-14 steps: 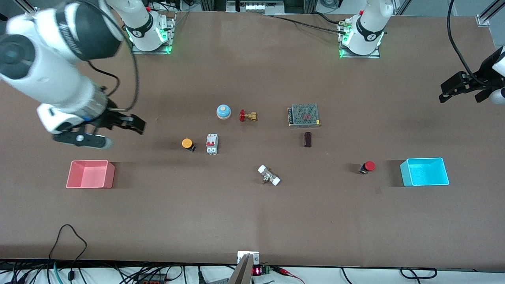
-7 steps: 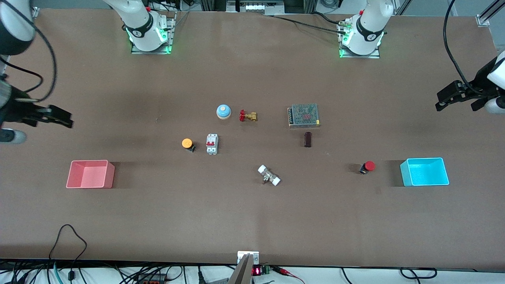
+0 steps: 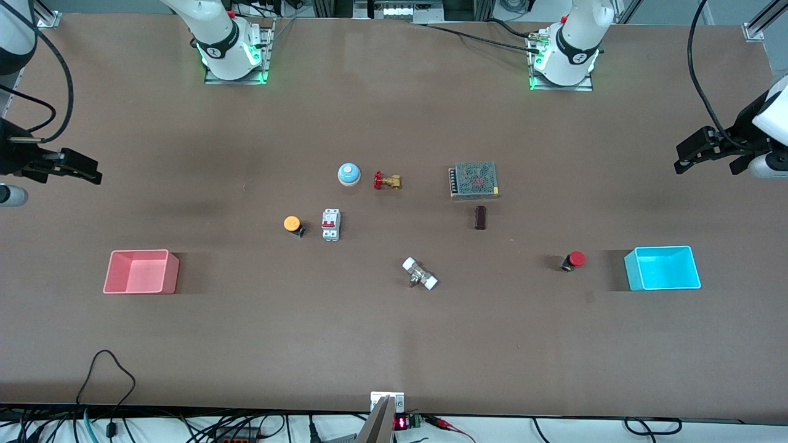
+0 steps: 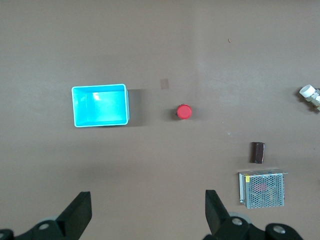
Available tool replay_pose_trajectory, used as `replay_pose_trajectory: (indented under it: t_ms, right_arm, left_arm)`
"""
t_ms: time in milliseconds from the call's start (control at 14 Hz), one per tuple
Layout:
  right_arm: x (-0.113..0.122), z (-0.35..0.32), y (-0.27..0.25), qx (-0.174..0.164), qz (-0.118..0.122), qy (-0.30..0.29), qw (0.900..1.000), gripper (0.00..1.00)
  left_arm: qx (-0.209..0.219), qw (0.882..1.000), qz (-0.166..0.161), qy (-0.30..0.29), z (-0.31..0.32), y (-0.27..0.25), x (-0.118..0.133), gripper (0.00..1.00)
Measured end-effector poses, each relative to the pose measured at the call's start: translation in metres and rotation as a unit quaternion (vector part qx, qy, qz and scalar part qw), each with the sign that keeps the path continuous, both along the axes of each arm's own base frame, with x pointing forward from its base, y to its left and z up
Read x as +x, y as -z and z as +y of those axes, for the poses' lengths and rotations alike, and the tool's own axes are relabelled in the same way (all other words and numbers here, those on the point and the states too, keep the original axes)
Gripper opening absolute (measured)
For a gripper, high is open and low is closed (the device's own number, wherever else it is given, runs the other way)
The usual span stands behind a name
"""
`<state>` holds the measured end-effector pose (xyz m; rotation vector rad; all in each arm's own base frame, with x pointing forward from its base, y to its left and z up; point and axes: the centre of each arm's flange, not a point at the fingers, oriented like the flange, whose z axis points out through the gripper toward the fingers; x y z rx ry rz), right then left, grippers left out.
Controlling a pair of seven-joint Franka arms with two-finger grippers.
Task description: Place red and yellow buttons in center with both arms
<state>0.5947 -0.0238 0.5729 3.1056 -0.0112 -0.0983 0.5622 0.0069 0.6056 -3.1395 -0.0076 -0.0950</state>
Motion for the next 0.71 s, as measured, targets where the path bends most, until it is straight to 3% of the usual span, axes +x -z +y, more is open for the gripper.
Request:
replay_pose_trajectory:
  t_ms: [357,714]
  right_arm:
    - [-0.033,-0.003,-0.018,0.009,-0.001,-0.001,1.000,1.00]
    - [-0.042,-0.003,-0.028,0.011,-0.010,-0.003,1.000,1.00]
  left_arm:
    - [0.000,1.000,-0.003,-0.004,0.004,-0.003,0.000,1.00]
    - [0.000,1.000,-0.002,-0.003,0.003,-0.003,0.000,1.00]
